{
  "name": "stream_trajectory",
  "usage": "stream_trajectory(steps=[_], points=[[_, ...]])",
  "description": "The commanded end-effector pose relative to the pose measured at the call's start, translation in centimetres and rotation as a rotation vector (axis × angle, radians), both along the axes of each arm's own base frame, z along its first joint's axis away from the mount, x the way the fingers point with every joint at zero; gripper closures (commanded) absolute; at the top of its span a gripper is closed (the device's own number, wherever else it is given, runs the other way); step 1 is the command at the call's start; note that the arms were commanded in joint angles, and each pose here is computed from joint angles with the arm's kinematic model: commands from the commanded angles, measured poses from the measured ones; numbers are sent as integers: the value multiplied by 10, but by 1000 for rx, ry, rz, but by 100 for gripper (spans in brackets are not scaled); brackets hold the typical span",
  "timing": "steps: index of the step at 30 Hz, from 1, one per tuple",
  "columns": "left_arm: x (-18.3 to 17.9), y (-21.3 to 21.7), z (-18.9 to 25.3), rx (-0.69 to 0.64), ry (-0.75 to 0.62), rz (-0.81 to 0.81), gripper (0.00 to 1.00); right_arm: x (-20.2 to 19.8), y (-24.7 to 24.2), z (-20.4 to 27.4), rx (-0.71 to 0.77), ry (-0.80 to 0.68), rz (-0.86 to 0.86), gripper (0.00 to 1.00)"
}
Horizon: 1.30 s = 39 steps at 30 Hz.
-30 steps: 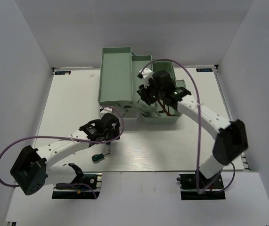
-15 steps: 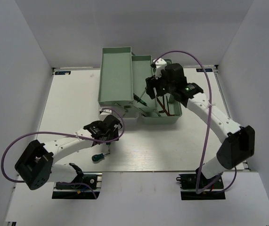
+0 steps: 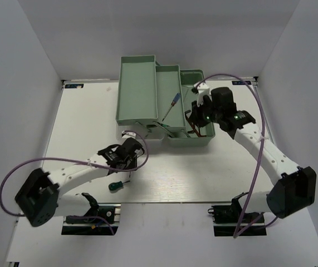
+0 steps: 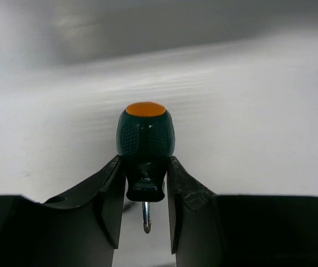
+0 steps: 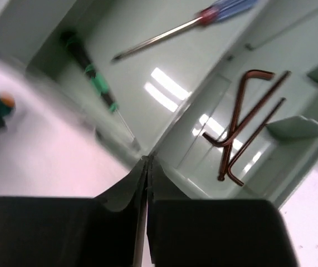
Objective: Sort the tools into containers
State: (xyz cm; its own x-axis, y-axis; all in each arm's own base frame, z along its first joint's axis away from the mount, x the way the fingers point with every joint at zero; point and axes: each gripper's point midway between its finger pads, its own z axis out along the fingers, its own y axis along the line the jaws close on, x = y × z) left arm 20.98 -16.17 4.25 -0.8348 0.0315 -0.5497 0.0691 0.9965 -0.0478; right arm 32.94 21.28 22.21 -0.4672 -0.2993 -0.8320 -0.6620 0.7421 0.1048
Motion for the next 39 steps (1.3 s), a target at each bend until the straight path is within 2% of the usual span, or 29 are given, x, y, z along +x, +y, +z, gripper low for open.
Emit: stream_trajectory(steps=[1, 2, 4, 5, 6, 7, 8, 9, 10, 13, 14, 16, 17, 20, 21, 22, 23, 25, 27, 30, 31, 36, 37, 39], points=[[1, -56, 95, -260, -157, -274, 95, -44, 10, -1, 20, -56, 268, 100], [7, -67, 147, -331, -285, -356, 95, -66, 21, 2, 59, -72, 431, 100], [3, -76, 191, -382, -335, -430, 100, -97, 19, -21, 49, 0, 545, 100], [11, -83, 242, -420, -414, -443, 100, -103, 21, -23, 55, -14, 591, 100], [15, -85, 246, -381, -395, -463, 100, -119, 22, -26, 77, 7, 666, 100], [29, -78, 260, -347, -435, -401, 100, -124, 24, -27, 85, 9, 694, 81], [41, -76, 290, -351, -506, -375, 100, -128, 24, -29, 96, 13, 723, 71], [53, -72, 300, -329, -553, -344, 100, -136, 30, -30, 131, 26, 781, 64], [72, -61, 308, -272, -608, -244, 100, -141, 34, -29, 139, 36, 812, 55], [114, -47, 328, -200, -712, -95, 98, -162, 49, -36, 143, 40, 976, 43], [132, -57, 313, -172, -684, -89, 98, -161, 53, -42, 117, 28, 991, 34], [157, -57, 315, -147, -691, -41, 91, -169, 75, -56, 64, -20, 1078, 31], [172, -65, 289, -103, -630, -38, 86, -167, 80, -60, 22, -43, 1085, 25], [193, -60, 275, -66, -611, -1, 68, -176, 110, -74, -52, -86, 1153, 24], [197, -64, 266, -77, -596, -17, 58, -184, 124, -75, -64, -122, 1184, 24], [203, -61, 263, -69, -593, -20, 55, -186, 133, -89, -119, -116, 1186, 24], [205, -61, 258, -53, -580, -28, 54, -188, 150, -86, -113, -156, 1187, 24], [216, -51, 245, -18, -543, -4, 43, -192, 171, -100, -178, -161, 1195, 22], [218, -48, 244, -18, -539, -15, 34, -190, 182, -117, -222, -111, 1155, 14], [223, -40, 255, -34, -563, 5, 23, -194, 209, -127, -252, -88, 1143, 12], [223, -41, 259, -39, -571, 6, 17, -194, 218, -123, -244, -95, 1143, 12], [199, -22, 314, -76, -659, 23, 13, -197, 255, -134, -235, -103, 1131, 12], [185, -11, 336, -94, -701, 40, 12, -194, 262, -134, -235, -114, 1134, 12], [167, 2, 335, -85, -682, 57, 12, -200, 267, -146, -248, -93, 1150, 11]])
